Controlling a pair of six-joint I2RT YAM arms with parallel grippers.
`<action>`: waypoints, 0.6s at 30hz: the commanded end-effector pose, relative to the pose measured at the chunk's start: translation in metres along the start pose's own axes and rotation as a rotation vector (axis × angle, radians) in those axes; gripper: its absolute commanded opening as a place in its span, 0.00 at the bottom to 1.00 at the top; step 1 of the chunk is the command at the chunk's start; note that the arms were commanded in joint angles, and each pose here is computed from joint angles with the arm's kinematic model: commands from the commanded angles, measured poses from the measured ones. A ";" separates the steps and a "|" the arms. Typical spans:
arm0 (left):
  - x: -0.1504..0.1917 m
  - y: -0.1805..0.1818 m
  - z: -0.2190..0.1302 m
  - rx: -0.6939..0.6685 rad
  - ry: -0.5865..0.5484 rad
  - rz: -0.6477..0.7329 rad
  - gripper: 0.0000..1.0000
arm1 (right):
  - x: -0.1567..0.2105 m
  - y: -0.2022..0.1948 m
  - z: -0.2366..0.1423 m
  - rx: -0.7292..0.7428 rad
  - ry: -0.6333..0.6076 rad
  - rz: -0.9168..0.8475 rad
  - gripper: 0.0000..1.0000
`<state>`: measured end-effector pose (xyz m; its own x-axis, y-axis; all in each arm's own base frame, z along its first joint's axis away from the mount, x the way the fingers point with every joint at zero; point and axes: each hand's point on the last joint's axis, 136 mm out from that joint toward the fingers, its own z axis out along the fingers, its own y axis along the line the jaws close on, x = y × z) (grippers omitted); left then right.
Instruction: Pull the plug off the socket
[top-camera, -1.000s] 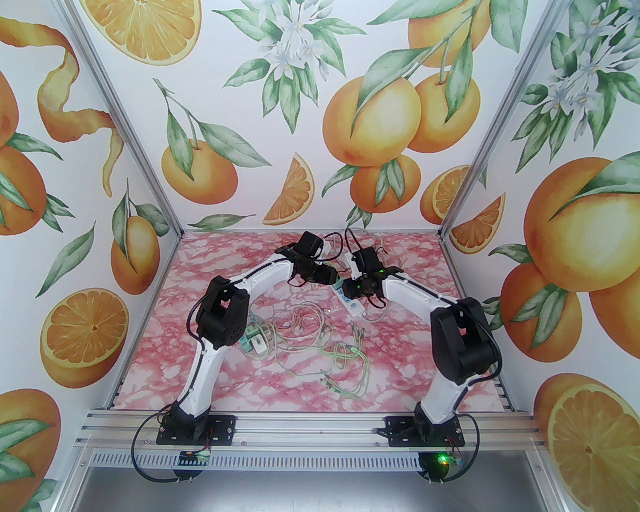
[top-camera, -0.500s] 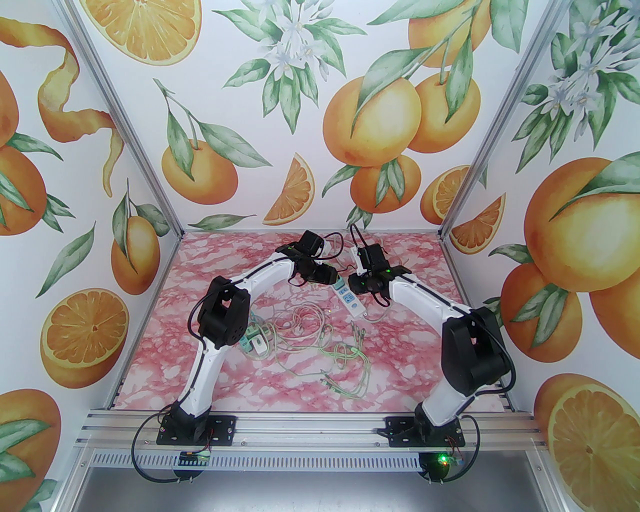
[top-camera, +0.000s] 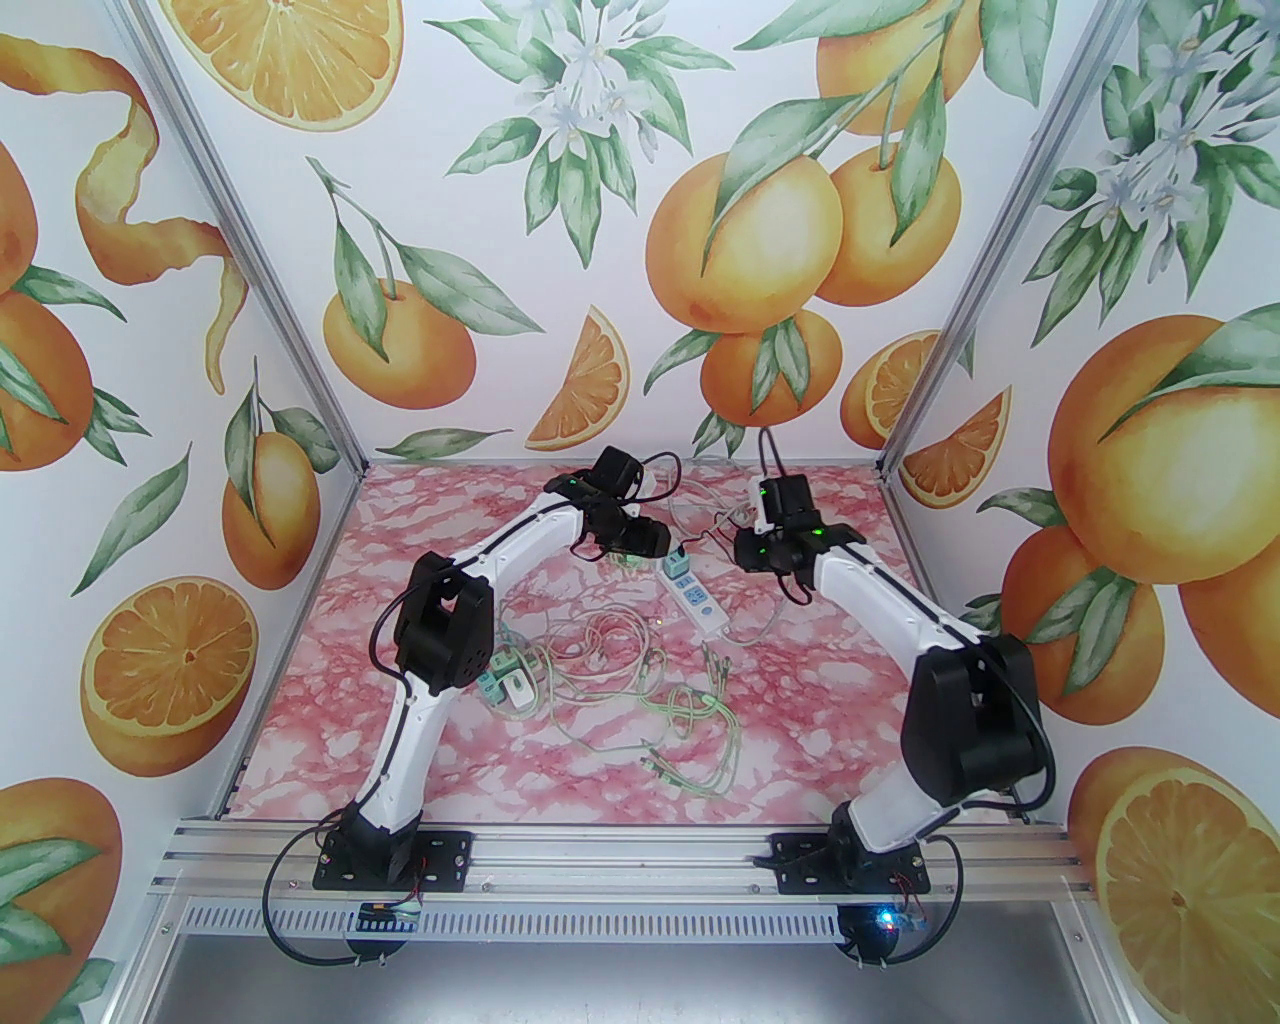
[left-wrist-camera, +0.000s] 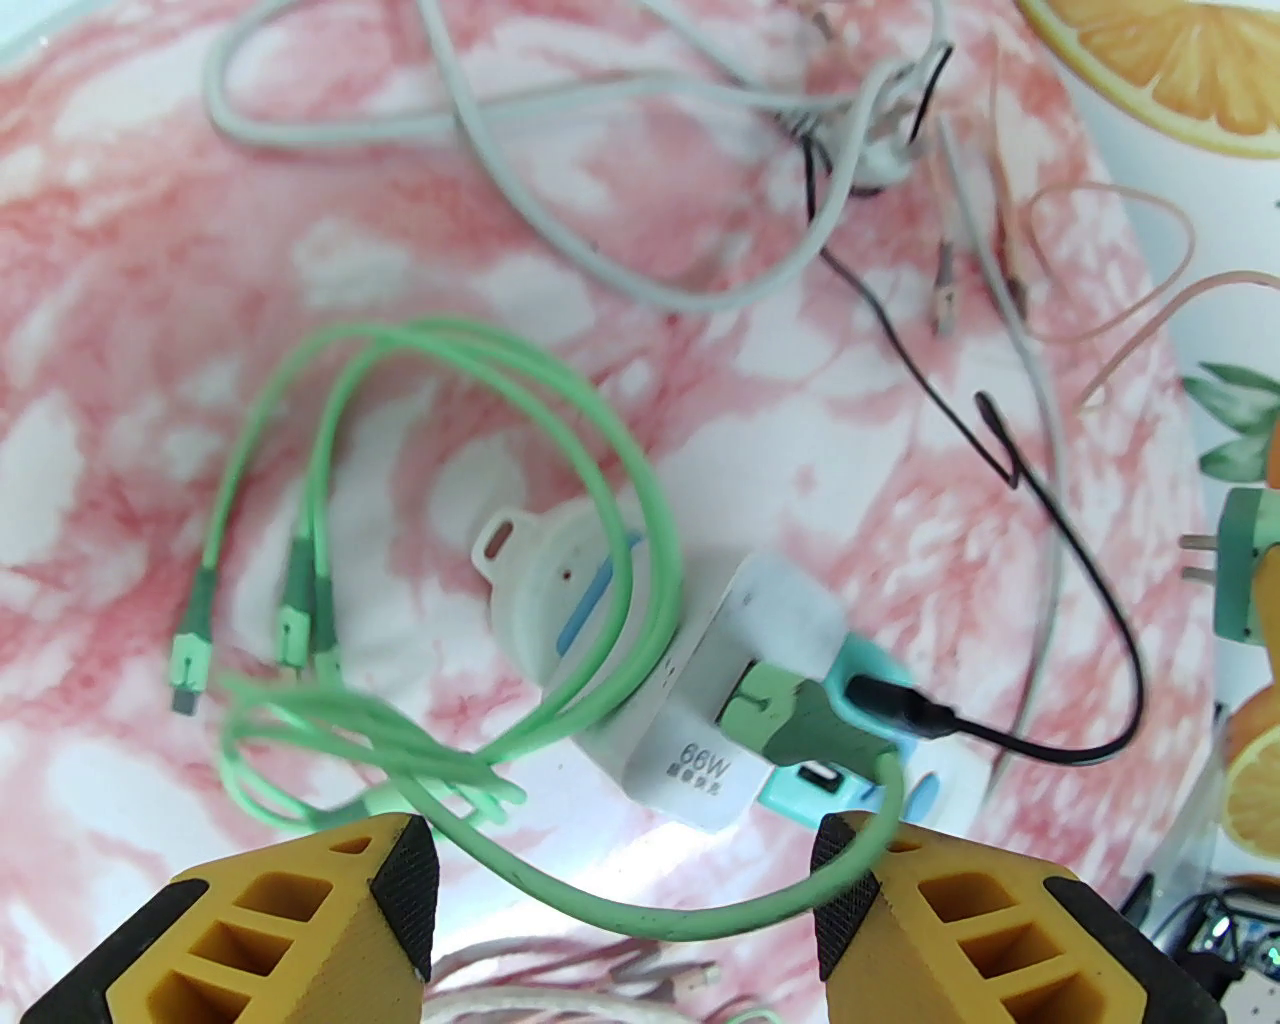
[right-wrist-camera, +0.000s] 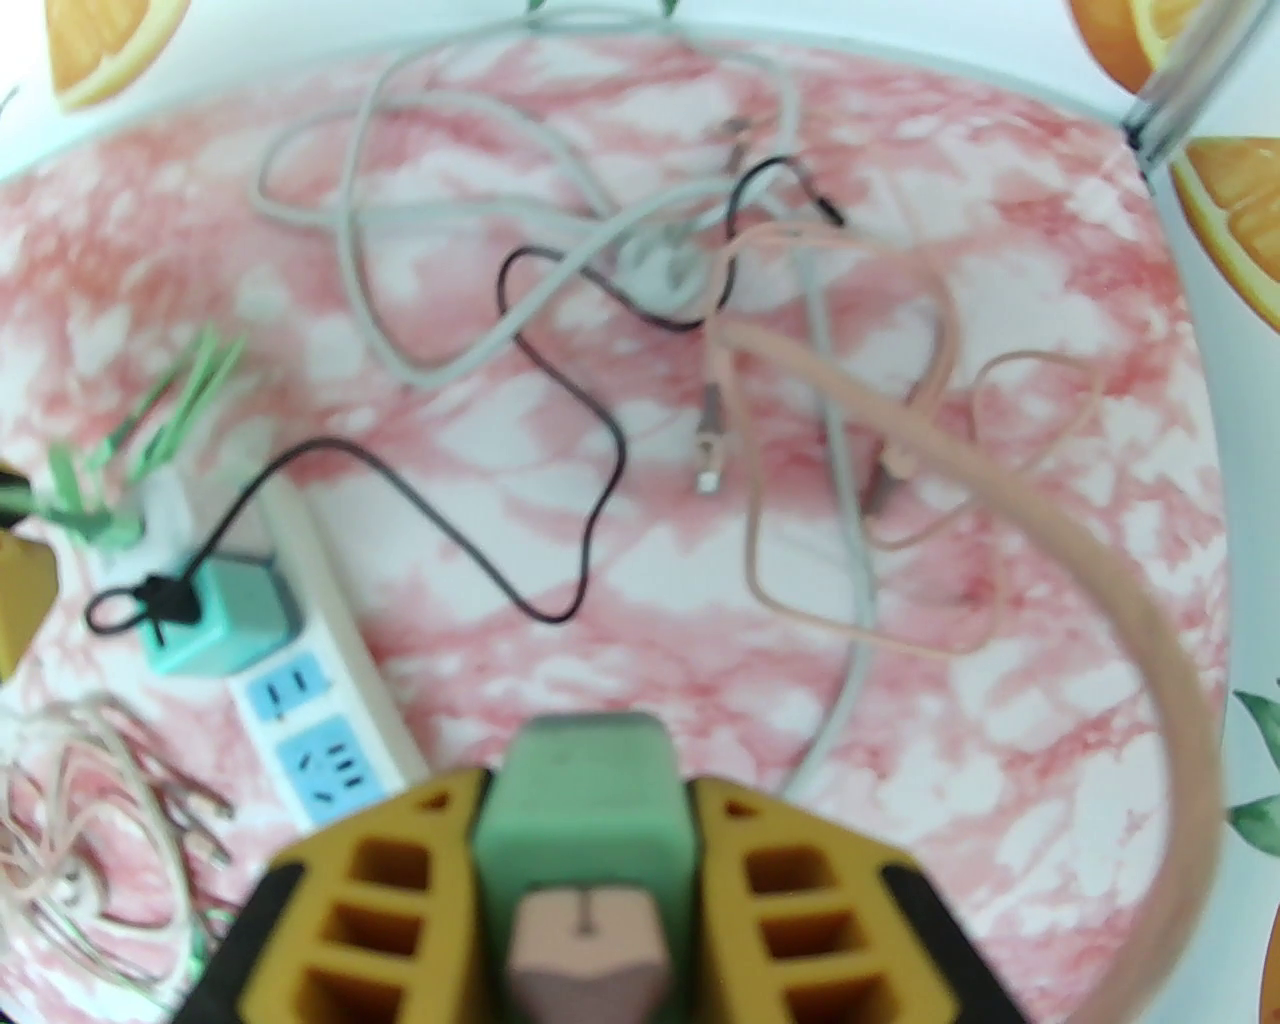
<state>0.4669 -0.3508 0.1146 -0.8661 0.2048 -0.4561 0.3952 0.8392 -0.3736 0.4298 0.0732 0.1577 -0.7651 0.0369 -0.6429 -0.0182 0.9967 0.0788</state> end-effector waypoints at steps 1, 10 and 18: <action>-0.015 -0.015 -0.031 0.034 -0.037 -0.002 0.66 | 0.000 -0.029 -0.020 -0.010 -0.015 0.166 0.20; -0.017 -0.010 -0.049 0.002 -0.051 0.005 0.67 | 0.064 -0.096 -0.031 0.154 0.092 0.353 0.22; -0.020 -0.010 -0.057 -0.001 -0.069 0.006 0.68 | 0.132 -0.106 -0.019 0.052 0.183 0.612 0.25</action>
<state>0.4633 -0.3403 0.1384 -0.8652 0.1909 -0.4636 0.3858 0.8440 -0.3726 0.3222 -0.0386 0.0830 -0.7619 0.5104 -0.3988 0.4569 0.8599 0.2276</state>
